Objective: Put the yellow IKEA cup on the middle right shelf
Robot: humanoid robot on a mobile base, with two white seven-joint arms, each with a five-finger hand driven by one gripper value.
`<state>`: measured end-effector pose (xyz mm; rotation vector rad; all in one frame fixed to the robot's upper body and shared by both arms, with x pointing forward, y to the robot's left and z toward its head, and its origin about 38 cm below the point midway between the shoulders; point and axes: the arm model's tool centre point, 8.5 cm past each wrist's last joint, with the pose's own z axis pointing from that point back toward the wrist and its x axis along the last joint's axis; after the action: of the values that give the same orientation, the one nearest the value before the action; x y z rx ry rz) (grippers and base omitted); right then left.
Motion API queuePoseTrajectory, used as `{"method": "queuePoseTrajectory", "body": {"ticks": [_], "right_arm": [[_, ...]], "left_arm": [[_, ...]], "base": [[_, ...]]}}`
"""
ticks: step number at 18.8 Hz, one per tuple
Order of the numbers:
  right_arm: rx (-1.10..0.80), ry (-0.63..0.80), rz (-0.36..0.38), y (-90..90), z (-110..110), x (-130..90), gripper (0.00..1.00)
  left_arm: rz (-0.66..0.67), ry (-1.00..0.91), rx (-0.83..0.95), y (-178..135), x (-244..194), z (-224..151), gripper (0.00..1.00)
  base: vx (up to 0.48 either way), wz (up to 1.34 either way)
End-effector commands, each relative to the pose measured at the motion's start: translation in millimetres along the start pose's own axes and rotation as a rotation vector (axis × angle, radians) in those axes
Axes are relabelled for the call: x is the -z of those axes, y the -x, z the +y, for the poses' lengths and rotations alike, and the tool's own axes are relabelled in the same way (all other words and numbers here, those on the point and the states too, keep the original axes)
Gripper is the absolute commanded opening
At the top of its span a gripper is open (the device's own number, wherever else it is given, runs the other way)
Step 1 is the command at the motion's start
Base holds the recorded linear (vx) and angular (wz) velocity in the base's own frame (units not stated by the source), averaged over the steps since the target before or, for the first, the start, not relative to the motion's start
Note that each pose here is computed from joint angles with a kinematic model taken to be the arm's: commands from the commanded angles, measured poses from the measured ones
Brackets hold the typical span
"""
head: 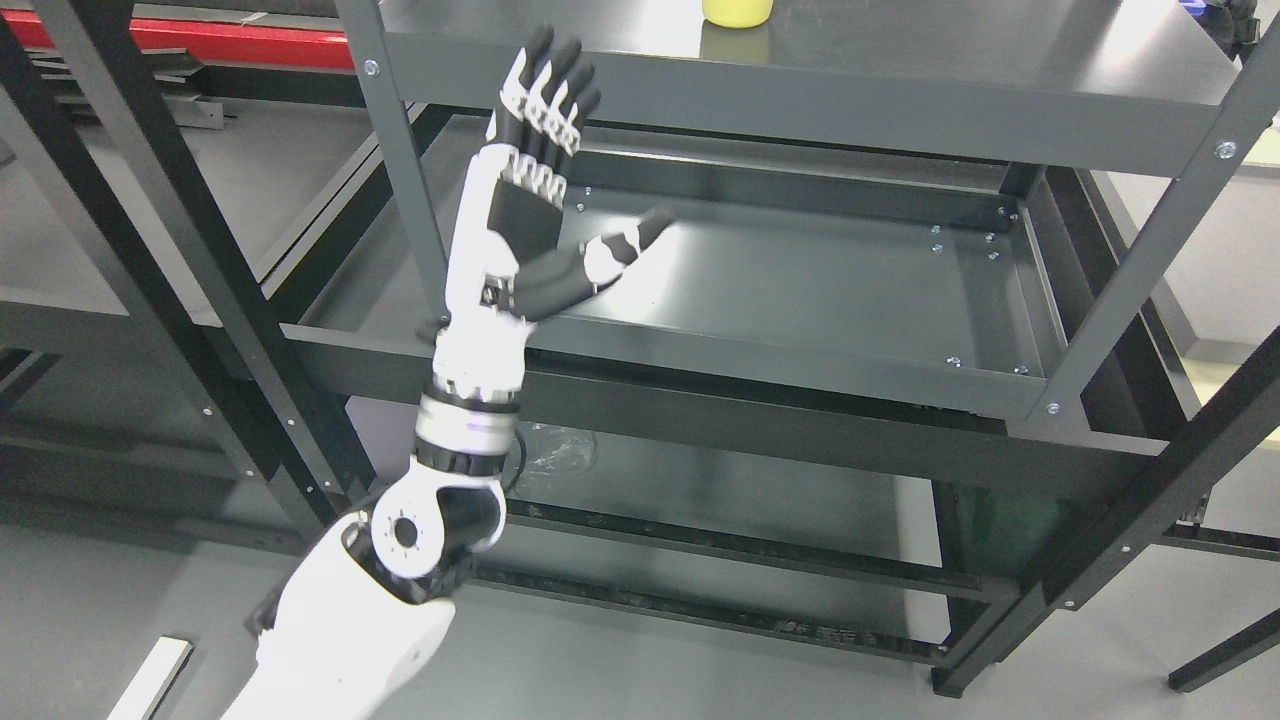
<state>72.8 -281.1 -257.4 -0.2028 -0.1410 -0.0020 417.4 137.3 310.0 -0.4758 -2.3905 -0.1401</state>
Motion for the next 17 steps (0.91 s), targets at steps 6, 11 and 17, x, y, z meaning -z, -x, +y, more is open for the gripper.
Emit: {"method": "queuePoseTrajectory", "body": {"ticks": [6,11,17], "right_arm": [[0.004,0.013,0.009,8.4,-10,1,0.99],[0.004,0.013,0.009,8.4,-10,1,0.99],[0.004,0.013,0.009,8.4,-10,1,0.99]], "left_arm": [[0.571,-0.219,0.095,101,-105,34,0.99],[0.628,-0.263,0.144,109,-125,40,0.99],[0.686,-0.336,0.152,115,-140,45,0.99]], "base": [[-0.081,0.11],[-0.056,0.08],[-0.012,0.01]]}}
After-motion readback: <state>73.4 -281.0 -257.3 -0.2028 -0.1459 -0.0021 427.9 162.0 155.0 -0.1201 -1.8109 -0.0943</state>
